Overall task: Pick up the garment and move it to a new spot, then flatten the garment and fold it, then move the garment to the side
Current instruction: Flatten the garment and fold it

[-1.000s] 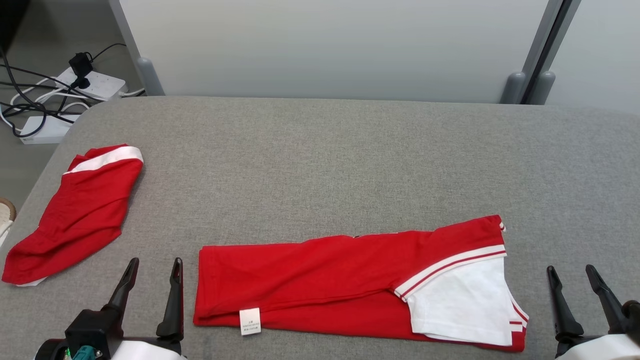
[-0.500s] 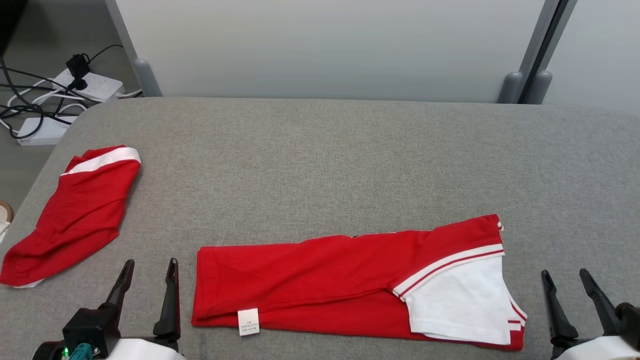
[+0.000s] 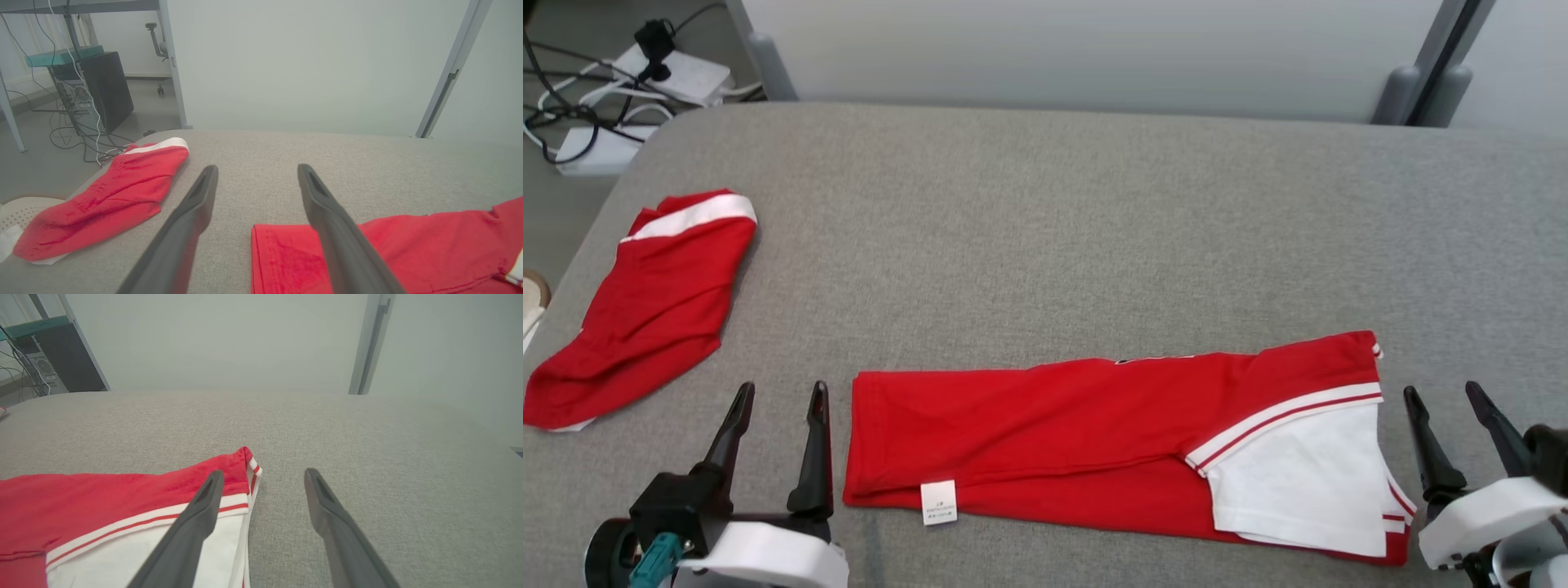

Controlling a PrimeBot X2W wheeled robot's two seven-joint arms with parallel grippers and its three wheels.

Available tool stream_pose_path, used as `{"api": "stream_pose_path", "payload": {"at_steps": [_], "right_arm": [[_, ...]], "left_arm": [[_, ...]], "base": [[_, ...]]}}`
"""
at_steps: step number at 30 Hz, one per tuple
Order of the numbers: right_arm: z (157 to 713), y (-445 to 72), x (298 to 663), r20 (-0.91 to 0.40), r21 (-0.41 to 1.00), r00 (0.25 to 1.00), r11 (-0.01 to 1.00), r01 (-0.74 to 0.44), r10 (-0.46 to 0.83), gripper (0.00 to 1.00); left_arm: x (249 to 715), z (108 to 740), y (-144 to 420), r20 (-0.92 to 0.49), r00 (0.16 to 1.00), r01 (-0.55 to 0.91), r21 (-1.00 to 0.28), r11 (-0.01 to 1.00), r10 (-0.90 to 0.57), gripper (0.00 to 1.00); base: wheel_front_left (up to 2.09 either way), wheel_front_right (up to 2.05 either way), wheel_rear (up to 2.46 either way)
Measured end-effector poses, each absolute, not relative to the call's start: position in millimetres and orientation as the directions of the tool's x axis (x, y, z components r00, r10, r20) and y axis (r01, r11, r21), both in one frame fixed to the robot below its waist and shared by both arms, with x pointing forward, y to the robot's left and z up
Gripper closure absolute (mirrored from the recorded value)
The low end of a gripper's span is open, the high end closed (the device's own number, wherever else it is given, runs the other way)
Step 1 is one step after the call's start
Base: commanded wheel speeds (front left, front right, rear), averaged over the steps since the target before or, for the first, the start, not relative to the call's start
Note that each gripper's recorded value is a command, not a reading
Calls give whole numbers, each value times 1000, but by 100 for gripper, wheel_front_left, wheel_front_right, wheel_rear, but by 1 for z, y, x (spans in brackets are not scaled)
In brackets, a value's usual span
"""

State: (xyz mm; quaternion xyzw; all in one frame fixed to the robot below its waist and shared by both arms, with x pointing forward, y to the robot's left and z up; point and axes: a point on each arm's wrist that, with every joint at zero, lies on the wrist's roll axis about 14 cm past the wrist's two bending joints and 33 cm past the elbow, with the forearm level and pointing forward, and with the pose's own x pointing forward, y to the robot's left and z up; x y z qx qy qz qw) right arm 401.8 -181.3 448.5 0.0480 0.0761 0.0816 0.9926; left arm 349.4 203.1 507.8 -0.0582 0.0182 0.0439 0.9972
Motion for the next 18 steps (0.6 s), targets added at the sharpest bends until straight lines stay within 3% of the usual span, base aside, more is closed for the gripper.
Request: {"api": "stream_pose_path", "payload": {"at_steps": [18], "right_arm": [[365,-145,417,-468,219,827,948,-232,311,0]], "left_arm": [[367,482,213,-101,983,-164,-144,976,150,0]], "base": [[0,0,0]]}}
